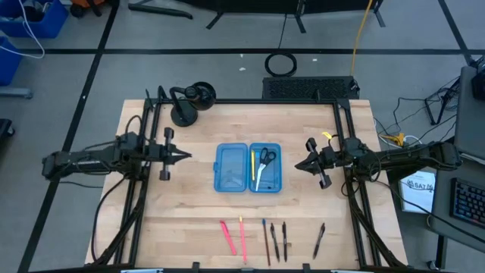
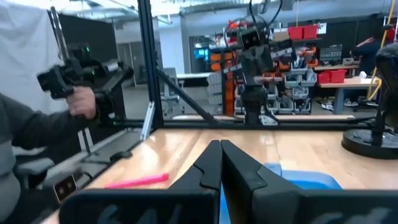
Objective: Pick & place school supplies into a supply box
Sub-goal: Put the right black pen into the blue supply box
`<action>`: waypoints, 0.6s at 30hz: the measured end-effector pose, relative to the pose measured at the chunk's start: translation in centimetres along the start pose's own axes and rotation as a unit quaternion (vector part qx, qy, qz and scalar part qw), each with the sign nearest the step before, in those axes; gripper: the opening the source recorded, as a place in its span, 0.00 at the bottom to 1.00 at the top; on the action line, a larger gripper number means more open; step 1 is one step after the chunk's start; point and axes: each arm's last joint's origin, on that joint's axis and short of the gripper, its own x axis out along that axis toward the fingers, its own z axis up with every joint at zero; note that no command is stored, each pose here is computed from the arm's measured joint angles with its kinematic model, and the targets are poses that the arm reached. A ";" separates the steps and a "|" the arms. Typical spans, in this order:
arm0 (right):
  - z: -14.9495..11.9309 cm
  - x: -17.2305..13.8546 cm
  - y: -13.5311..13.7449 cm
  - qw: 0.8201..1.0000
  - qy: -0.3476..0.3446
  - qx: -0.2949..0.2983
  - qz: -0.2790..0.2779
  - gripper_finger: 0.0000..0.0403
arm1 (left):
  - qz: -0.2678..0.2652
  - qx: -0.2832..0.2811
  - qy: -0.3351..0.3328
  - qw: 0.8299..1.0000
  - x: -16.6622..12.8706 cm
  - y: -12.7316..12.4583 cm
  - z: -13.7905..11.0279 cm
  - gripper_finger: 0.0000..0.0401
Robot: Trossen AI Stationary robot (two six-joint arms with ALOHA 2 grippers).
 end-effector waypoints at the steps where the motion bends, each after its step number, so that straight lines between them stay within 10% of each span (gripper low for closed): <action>1: 0.1 0.0 0.0 1.000 -0.004 0.003 0.000 0.00 | -0.001 -0.004 0.002 1.000 -0.3 -0.1 -0.1 0.00; 12: 0.0 0.1 0.1 0.997 -0.003 0.071 -0.008 0.00 | 0.055 -0.028 0.000 0.998 -0.8 -1.5 -4.0 0.00; 18: 2.3 2.5 0.3 0.984 0.119 0.127 -0.046 0.00 | 0.129 -0.095 0.029 0.987 -0.7 -1.1 -4.5 0.04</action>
